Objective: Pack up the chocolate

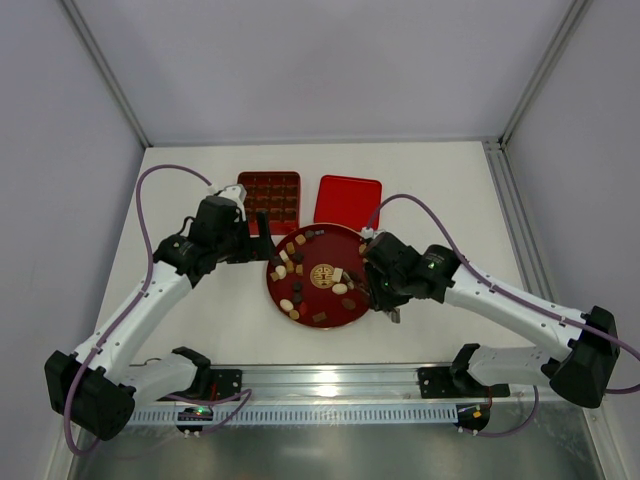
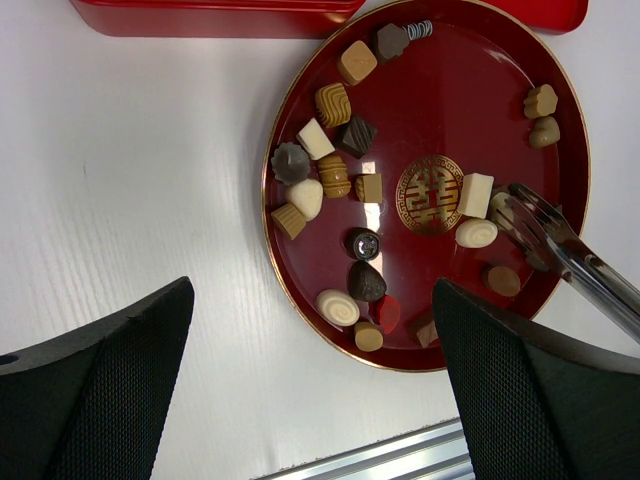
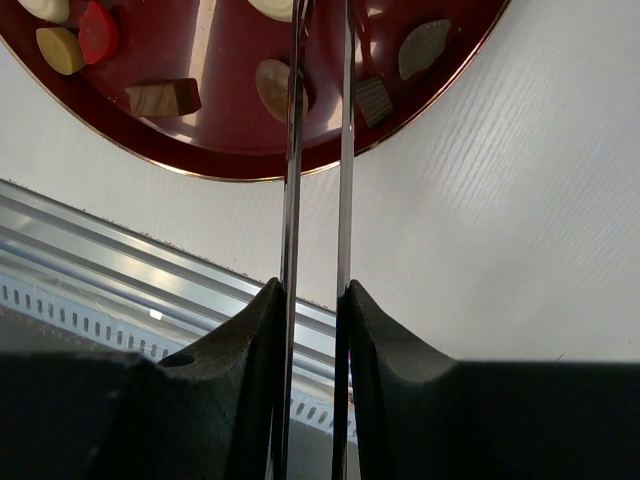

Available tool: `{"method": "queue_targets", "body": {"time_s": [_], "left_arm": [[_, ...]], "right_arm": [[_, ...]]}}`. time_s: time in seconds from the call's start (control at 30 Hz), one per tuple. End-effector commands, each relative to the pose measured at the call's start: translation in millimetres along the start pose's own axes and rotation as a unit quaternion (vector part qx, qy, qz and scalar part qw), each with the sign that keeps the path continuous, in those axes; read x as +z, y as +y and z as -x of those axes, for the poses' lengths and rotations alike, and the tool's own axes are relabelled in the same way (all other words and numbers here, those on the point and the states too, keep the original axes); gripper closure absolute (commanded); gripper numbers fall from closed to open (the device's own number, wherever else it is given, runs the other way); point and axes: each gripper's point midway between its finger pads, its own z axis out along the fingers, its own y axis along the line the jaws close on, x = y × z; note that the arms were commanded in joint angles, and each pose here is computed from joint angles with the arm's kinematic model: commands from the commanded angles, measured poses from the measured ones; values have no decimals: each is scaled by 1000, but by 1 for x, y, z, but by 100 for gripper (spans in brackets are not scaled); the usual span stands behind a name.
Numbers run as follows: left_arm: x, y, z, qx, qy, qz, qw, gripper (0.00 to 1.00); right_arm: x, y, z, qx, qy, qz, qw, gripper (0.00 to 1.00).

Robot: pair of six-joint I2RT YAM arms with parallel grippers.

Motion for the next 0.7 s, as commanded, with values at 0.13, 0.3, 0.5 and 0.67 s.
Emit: {"method": "queue_targets", "body": {"time_s": [0.13, 0.3, 0.5, 0.67], "left_arm": [[-1, -3, 10, 2, -22, -6, 1000, 0], [-1, -3, 9, 3, -21, -7, 1000, 0], [-2, -4, 11, 1, -24, -9, 1000, 0], [-5, -5, 16, -2, -33, -10, 999, 0]], "right_arm": [[-22, 2, 28, 7, -53, -10, 999, 73], [-29, 3, 33, 11, -62, -8, 998, 74], [-45, 13, 56, 9, -90, 1, 996, 74], [-51, 26, 82, 0, -112, 9, 994, 74]]}}
